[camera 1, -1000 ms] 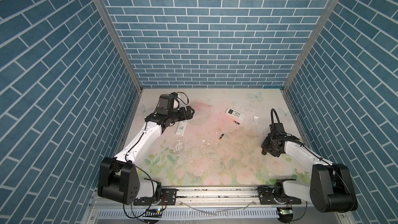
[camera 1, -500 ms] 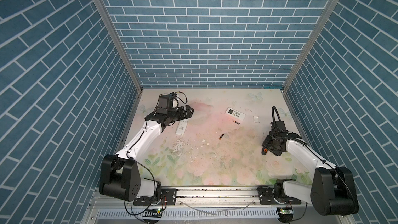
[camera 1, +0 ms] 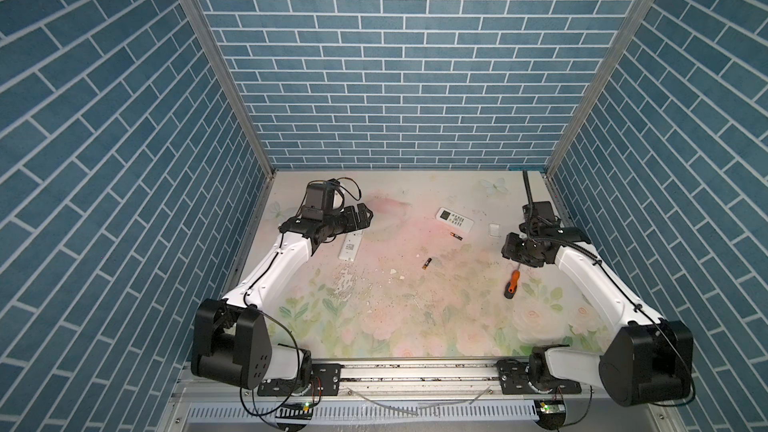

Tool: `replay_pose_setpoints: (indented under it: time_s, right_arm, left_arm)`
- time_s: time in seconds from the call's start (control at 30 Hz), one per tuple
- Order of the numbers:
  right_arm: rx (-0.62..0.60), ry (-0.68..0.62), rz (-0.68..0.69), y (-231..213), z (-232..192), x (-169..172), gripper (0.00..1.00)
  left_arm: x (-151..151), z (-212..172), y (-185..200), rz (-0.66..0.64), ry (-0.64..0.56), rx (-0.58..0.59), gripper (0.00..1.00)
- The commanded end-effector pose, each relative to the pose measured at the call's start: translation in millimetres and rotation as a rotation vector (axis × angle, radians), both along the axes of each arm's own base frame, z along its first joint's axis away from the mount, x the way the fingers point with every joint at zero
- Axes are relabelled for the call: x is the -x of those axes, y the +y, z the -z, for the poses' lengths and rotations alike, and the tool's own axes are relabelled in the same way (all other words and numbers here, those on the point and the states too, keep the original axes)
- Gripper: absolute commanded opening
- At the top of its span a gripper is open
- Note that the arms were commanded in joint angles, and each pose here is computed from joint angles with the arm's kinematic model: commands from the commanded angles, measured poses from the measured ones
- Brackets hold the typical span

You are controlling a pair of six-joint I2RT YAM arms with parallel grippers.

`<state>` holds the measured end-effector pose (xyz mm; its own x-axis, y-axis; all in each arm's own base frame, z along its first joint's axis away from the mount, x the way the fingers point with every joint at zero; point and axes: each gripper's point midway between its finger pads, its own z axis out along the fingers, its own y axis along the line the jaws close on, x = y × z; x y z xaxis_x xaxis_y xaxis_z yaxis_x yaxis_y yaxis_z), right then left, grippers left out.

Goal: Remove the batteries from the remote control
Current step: 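Move the open right gripper over the white LCD remote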

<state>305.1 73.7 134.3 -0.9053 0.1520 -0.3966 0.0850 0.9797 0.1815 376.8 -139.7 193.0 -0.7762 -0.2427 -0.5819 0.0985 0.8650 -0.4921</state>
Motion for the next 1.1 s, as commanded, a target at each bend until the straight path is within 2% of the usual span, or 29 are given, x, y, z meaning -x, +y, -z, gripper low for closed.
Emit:
replay_pose_setpoints:
  time_s: [0.0,0.13,0.2,0.43,0.67,1.07]
  right_arm:
    - [0.073,-0.087,-0.261,34,-12,-28,0.55]
    - [0.093,-0.110,-0.419,68,-10,-64,0.62]
    - [0.117,-0.109,-0.484,81,-3,-83,0.72]
    - [0.178,-0.091,-0.598,103,21,-128,0.87]
    - [0.221,-0.068,-0.686,113,40,-154,0.89]
    - [0.228,0.002,-0.777,123,83,-171,0.86]
  left_arm:
    - [10,-7,-1,0.019,0.003,-0.043,1.00]
    - [18,-2,-2,0.025,0.011,-0.038,1.00]
    - [22,0,-3,0.029,0.018,-0.033,1.00]
    - [31,1,-1,0.036,0.020,-0.040,0.99]
    - [25,3,-7,0.068,0.033,-0.041,1.00]
    - [19,8,-10,0.056,0.058,-0.026,1.00]
